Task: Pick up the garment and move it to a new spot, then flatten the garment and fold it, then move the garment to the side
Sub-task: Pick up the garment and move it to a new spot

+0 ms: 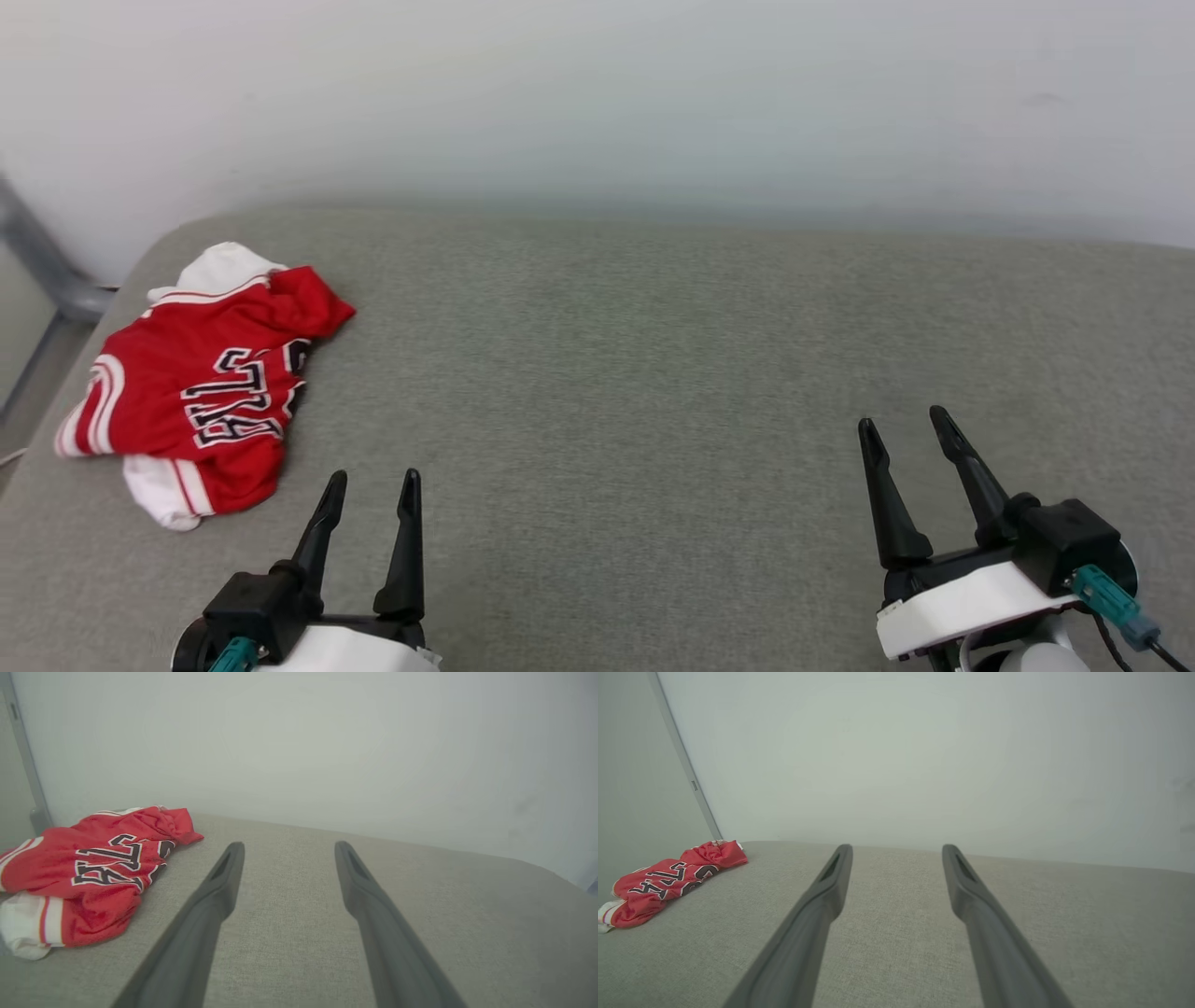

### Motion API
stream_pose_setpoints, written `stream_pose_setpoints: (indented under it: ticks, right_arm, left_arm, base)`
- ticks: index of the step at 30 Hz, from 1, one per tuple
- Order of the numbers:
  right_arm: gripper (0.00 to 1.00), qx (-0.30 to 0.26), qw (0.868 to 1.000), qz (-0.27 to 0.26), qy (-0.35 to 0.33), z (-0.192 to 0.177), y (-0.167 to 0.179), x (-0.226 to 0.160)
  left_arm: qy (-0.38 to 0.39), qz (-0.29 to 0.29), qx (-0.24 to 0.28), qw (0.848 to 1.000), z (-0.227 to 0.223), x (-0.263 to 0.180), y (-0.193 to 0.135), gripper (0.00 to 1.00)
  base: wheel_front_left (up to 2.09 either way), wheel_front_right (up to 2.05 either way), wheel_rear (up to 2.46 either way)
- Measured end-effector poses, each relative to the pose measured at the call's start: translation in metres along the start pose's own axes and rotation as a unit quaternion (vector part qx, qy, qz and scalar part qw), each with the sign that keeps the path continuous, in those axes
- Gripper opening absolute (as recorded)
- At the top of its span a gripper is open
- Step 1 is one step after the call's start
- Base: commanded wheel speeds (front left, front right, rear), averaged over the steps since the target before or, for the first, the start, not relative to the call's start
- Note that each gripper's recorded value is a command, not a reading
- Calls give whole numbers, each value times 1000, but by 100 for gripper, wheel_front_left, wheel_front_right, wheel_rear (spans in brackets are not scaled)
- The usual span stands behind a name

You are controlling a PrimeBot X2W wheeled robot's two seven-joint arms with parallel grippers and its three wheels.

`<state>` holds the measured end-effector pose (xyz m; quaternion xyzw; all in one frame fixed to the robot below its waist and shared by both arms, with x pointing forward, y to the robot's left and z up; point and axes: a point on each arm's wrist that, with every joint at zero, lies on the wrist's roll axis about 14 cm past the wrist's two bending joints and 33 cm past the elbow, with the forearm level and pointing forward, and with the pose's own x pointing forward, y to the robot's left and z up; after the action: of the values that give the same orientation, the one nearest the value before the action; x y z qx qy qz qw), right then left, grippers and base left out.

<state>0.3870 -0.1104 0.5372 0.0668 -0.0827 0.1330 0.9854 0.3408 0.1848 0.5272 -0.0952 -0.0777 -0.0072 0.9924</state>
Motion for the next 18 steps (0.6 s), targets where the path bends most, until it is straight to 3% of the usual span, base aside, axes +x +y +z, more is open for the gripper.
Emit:
stream_pose_setpoints:
  ticks: [18]
  right_arm:
    - [100,32,991,126,19,-15,86,22]
  left_arm:
    - [-19,125,29,992,19,-63,71,100]
  base:
    - [0,0,0]
